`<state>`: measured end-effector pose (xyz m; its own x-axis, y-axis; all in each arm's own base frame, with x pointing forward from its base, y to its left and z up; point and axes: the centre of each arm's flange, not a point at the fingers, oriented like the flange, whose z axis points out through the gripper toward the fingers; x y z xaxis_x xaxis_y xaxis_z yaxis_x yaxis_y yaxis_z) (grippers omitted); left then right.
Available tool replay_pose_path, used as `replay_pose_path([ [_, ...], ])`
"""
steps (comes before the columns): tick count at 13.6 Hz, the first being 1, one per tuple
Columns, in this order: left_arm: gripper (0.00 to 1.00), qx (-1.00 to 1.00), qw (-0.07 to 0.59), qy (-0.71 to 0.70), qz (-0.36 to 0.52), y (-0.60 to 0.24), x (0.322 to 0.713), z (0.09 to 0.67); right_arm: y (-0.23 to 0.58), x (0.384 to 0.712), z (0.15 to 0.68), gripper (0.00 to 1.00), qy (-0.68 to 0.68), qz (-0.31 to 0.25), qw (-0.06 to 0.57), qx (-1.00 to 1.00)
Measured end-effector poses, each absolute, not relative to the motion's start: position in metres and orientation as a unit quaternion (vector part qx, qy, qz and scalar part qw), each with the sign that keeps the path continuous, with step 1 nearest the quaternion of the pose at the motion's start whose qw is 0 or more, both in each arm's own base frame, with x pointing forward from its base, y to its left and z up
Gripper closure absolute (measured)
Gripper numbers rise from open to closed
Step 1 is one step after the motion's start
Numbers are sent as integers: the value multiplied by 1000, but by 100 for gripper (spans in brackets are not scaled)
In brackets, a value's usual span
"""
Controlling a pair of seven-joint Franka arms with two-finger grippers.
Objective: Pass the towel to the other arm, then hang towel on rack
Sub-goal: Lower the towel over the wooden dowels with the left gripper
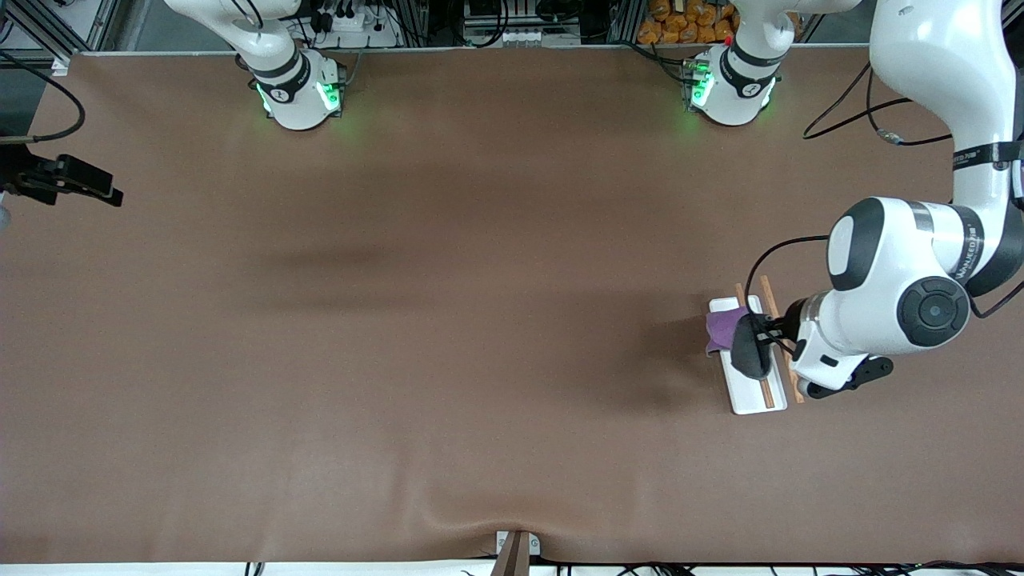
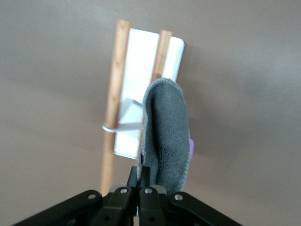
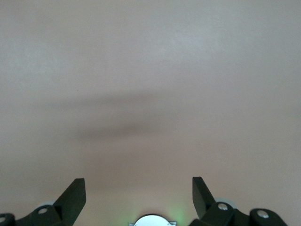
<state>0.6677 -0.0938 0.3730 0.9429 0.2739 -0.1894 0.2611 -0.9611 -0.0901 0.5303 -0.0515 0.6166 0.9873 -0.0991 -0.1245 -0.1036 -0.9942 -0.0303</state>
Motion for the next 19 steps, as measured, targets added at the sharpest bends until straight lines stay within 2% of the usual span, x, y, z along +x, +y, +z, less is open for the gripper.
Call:
replay_pose_path([
  [4, 98, -992, 56, -73, 92, -63, 671, 379, -48, 531, 631, 0, 69, 48, 16, -996],
  [8, 98, -992, 56, -69, 91, -32, 674, 379, -51, 539, 640, 0, 22, 9, 16, -1000],
  [11, 98, -991, 55, -77, 96, -15, 673, 375, -51, 540, 641, 0, 12, 3, 15, -1000],
  [12, 93, -991, 55, -78, 97, -13, 673, 374, -51, 540, 641, 0, 12, 3, 15, -1000],
  [19, 22, -991, 54, -76, 96, -16, 673, 372, -50, 538, 640, 0, 12, 11, 16, -1000],
])
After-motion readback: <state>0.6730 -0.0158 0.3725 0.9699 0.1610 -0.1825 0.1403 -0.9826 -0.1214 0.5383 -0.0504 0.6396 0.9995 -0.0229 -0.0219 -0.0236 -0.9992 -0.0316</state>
